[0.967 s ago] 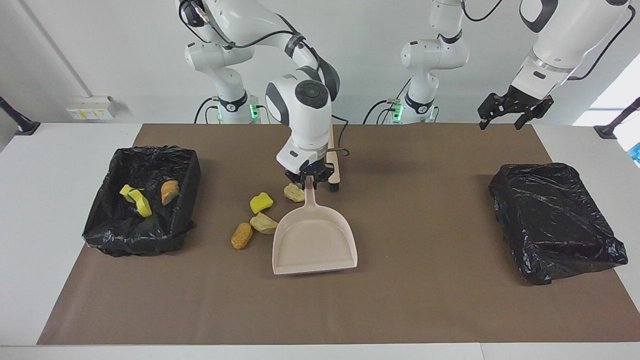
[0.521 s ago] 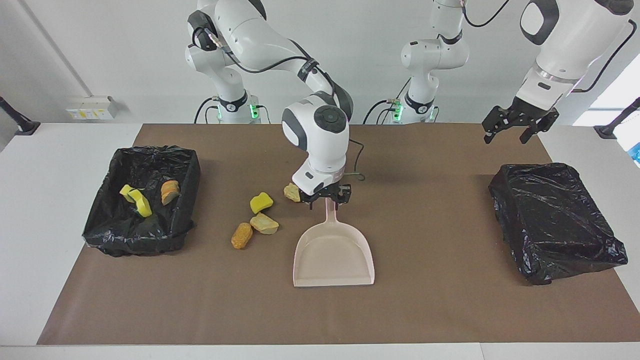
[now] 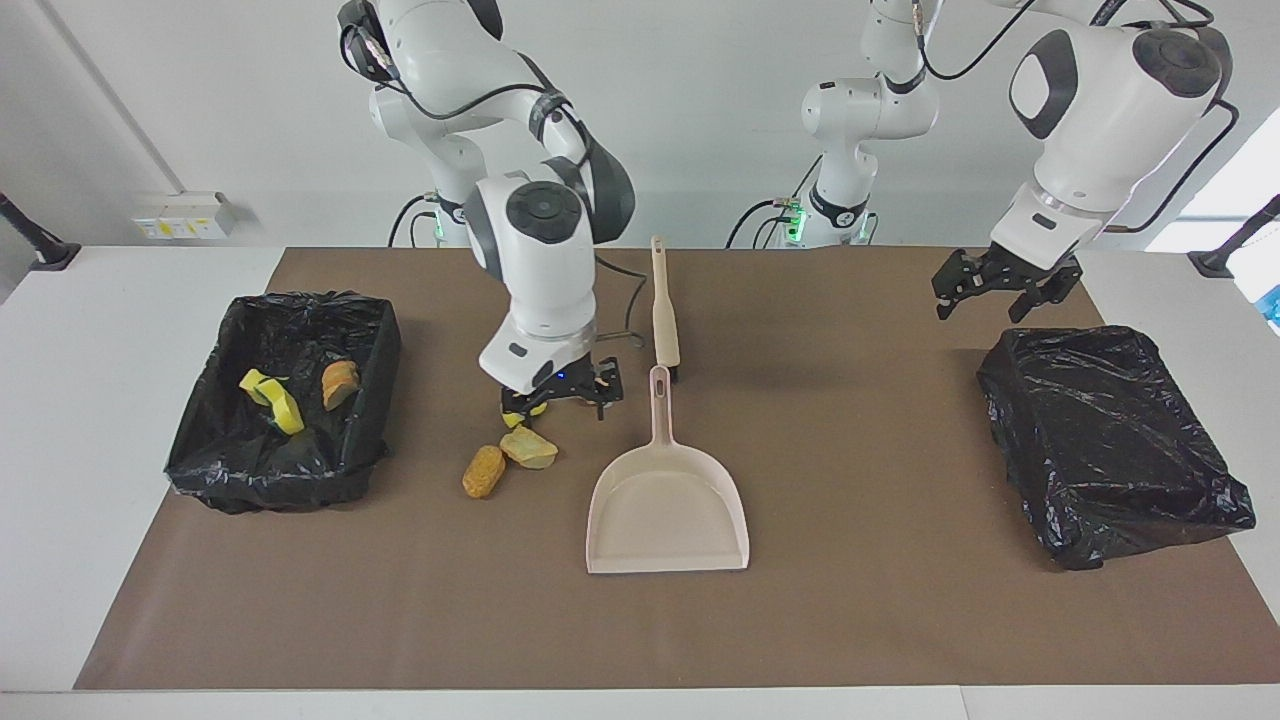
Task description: Sweep and dump trash in bin
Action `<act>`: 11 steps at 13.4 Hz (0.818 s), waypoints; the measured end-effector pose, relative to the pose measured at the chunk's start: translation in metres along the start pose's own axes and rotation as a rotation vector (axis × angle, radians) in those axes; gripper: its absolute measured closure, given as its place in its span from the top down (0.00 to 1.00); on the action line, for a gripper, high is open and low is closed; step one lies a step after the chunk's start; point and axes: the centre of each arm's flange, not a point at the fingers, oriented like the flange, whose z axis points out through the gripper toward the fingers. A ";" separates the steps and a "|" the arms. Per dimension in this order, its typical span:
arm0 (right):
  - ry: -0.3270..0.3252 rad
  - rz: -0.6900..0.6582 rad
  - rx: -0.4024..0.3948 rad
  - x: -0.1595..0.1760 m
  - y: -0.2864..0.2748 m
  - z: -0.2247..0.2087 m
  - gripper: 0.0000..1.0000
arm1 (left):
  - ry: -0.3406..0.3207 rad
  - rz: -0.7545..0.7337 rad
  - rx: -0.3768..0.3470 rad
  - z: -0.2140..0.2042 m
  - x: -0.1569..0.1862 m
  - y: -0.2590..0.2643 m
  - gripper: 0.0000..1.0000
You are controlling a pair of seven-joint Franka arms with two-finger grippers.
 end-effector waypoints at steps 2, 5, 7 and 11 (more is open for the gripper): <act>0.020 -0.019 -0.004 -0.013 0.043 -0.022 1.00 | -0.012 0.028 0.000 0.020 0.007 0.059 1.00; 0.044 0.035 0.023 -0.036 0.075 -0.061 1.00 | -0.001 -0.014 -0.036 0.053 0.010 0.155 1.00; 0.023 0.071 0.028 -0.055 0.084 -0.084 1.00 | -0.007 -0.040 -0.085 0.078 0.007 0.206 1.00; -0.023 0.113 0.040 -0.091 0.085 -0.125 1.00 | -0.024 0.001 -0.106 0.098 -0.007 0.253 1.00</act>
